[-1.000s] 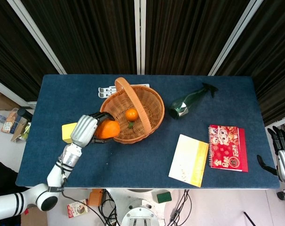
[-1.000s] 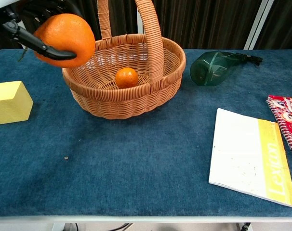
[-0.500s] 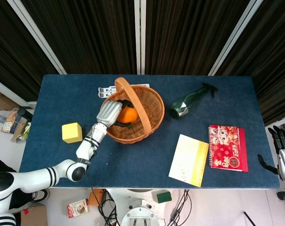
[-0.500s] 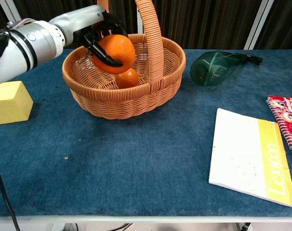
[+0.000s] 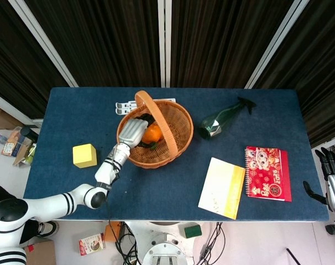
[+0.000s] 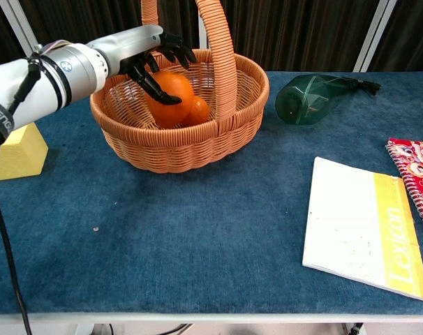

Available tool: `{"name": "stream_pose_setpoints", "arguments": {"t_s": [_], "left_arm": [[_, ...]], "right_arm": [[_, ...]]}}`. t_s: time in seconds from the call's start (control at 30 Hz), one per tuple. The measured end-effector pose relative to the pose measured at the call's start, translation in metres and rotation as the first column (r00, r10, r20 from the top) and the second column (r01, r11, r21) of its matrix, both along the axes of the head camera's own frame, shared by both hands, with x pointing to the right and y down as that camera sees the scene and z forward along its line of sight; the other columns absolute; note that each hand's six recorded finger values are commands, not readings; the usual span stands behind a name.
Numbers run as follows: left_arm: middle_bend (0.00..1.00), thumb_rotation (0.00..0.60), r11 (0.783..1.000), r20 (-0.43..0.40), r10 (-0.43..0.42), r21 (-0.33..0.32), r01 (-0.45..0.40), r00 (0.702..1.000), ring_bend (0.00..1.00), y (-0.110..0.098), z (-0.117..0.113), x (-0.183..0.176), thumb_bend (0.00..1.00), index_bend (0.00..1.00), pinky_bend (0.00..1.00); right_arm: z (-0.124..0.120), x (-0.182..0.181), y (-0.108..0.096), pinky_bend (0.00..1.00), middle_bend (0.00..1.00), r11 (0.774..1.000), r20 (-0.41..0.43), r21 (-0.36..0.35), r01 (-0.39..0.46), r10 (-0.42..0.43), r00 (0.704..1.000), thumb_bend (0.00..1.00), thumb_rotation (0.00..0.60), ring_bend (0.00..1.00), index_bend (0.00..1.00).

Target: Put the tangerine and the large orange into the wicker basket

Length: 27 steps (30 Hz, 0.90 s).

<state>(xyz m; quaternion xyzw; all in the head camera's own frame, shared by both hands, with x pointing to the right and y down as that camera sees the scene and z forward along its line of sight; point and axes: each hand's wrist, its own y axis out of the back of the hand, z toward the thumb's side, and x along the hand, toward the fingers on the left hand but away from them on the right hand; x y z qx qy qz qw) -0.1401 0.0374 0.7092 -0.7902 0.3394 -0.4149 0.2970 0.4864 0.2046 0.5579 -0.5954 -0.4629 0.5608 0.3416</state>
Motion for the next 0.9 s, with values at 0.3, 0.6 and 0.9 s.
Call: {"name": "stream_pose_setpoints", "arguments": {"t_s": [0.3,0.6,0.9], "left_arm": [[0.23,0.6,0.998,0.007,-0.008,0.055,0.007,1.0,0.15,0.008,-0.036,-0.032,0.19,0.25,0.32],[0.23,0.6,0.99,0.148,-0.076,0.131,0.056,0.986,0.15,0.066,-0.093,-0.121,0.19,0.27,0.32],[0.15,0.6,0.967,0.394,-0.178,0.242,0.085,0.902,0.07,0.165,-0.125,-0.218,0.19,0.2,0.23]], "right_arm": [[-0.001,0.0,0.0,0.0,0.0,1.0,0.0,0.002,0.0,0.0,1.0,0.32,0.6,0.0,0.0],[0.001,-0.003,0.001,0.0,0.0,1.0,-0.007,-0.003,0.005,-0.005,1.0,0.32,0.6,0.0,0.0],[0.002,-0.007,0.006,0.0,0.0,0.999,-0.049,-0.027,0.036,-0.037,0.998,0.31,0.6,0.0,0.0]]}}
